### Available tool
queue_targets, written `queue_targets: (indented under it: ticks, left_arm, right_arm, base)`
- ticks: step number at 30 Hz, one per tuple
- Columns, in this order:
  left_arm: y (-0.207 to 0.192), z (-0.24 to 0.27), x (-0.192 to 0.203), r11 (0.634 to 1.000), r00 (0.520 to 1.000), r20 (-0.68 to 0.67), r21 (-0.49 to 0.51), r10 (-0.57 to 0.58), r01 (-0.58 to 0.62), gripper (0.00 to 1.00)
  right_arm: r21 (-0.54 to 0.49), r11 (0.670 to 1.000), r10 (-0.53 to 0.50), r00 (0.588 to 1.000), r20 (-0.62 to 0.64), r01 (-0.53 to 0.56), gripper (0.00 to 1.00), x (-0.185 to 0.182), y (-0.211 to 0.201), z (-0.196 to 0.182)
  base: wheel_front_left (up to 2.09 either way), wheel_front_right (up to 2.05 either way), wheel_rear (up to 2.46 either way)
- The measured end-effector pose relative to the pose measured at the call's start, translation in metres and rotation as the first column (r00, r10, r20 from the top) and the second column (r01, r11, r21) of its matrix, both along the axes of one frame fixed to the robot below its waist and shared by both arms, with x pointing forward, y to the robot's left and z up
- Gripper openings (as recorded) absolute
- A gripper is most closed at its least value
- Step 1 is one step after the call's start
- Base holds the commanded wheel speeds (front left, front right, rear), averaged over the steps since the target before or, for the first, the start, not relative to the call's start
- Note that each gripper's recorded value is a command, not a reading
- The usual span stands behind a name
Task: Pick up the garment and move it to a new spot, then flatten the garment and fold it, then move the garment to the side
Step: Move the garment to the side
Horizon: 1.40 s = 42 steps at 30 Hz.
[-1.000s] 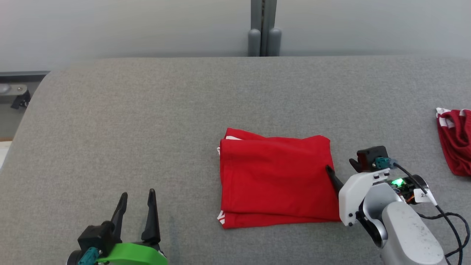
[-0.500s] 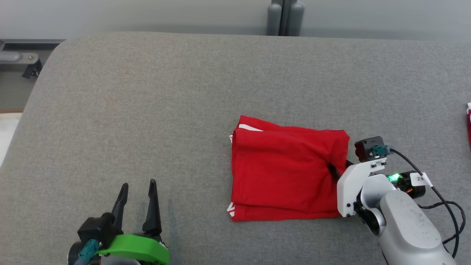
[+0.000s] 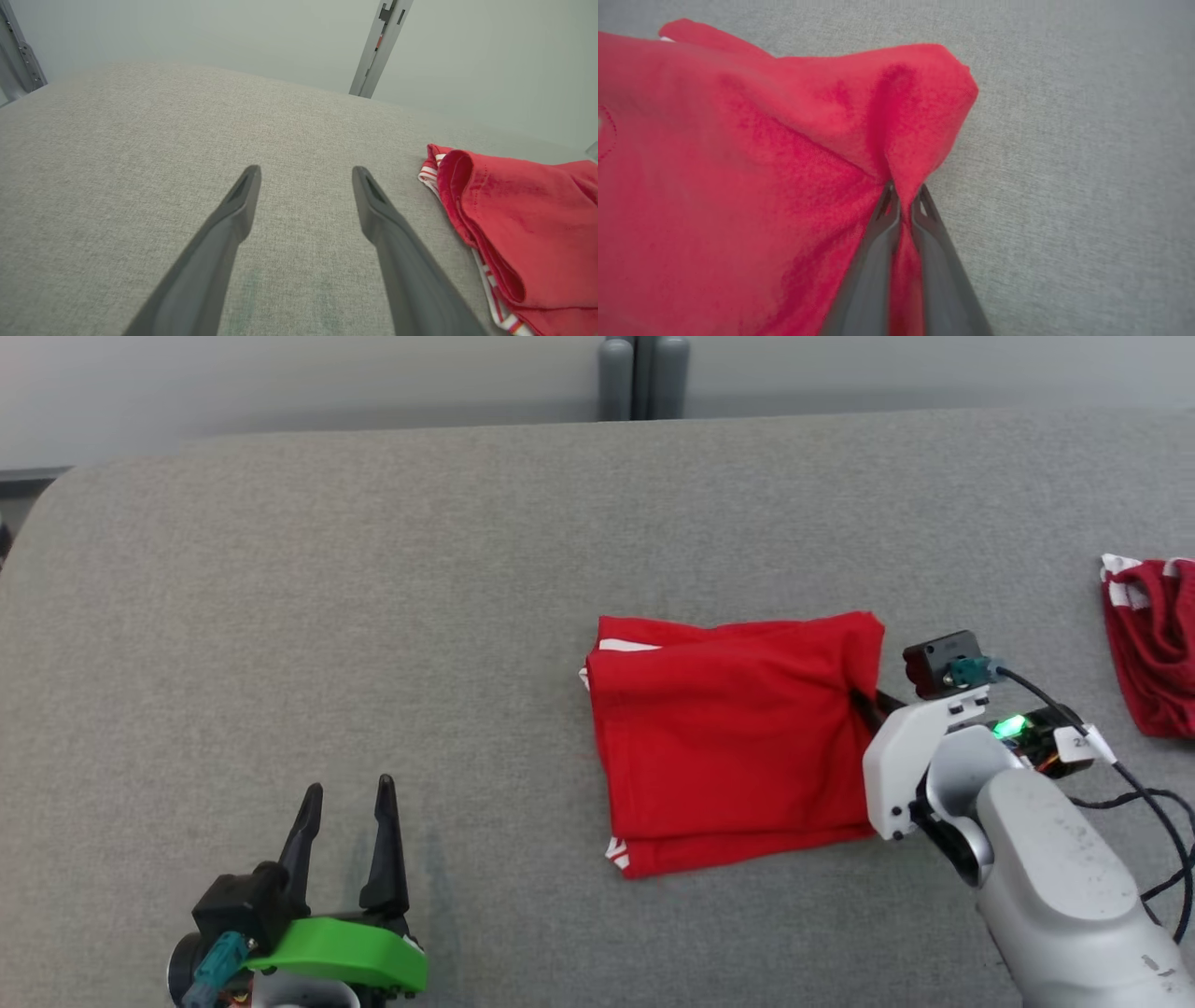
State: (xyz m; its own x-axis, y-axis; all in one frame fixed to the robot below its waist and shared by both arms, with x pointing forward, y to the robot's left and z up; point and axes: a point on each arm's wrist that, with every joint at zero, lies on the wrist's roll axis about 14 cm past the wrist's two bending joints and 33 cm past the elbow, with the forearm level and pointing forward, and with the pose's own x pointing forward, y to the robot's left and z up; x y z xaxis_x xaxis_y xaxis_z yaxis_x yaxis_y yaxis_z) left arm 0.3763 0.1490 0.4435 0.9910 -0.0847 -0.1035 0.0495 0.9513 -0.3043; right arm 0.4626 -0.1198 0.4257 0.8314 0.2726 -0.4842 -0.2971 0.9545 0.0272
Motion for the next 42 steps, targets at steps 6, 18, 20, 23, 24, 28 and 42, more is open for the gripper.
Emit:
queue_targets:
  ticks: [6,18,20,23,24,28,42]
  left_arm:
    - [-0.036,0.006,0.020,0.994,0.993,0.032,0.005,-0.113,0.113,1.00]
    - [-0.139,0.004,0.055,0.913,0.911,0.074,0.006,-0.406,0.407,1.00]
    - [-0.155,0.000,0.058,0.892,0.890,0.072,0.003,-0.450,0.451,1.00]
    - [-0.175,-0.009,0.059,0.863,0.861,0.059,-0.007,-0.504,0.506,1.00]
    - [-0.180,-0.012,0.059,0.856,0.855,0.055,-0.012,-0.515,0.517,1.00]
    - [-0.193,-0.027,0.058,0.834,0.835,0.026,-0.035,-0.549,0.550,1.00]
    - [-0.164,-0.042,0.065,0.873,0.874,-0.012,-0.032,-0.487,0.486,1.00]
  right_arm:
    - [-0.084,0.989,-0.119,0.991,0.063,0.124,0.00,0.000,-0.072,0.023]
    - [-0.128,0.899,-0.403,0.906,0.133,0.419,0.00,-0.042,-0.194,0.049]
    - [-0.132,0.882,-0.437,0.890,0.135,0.453,0.00,-0.051,-0.206,0.048]
    - [-0.145,0.861,-0.472,0.872,0.127,0.488,0.00,-0.061,-0.218,0.043]
    - [-0.146,0.856,-0.481,0.868,0.125,0.496,0.00,-0.062,-0.221,0.042]
    - [-0.174,0.850,-0.480,0.867,0.136,0.498,0.00,-0.055,-0.226,0.045]
    - [-0.350,0.788,-0.457,0.862,0.220,0.507,0.00,0.000,-0.281,0.098]
  base:
    - [0.00,0.00,0.00]
    - [0.00,0.00,0.00]
    - [0.00,0.00,0.00]
    - [0.00,0.00,0.00]
    - [0.00,0.00,0.00]
    - [0.00,0.00,0.00]
    - [0.00,0.00,0.00]
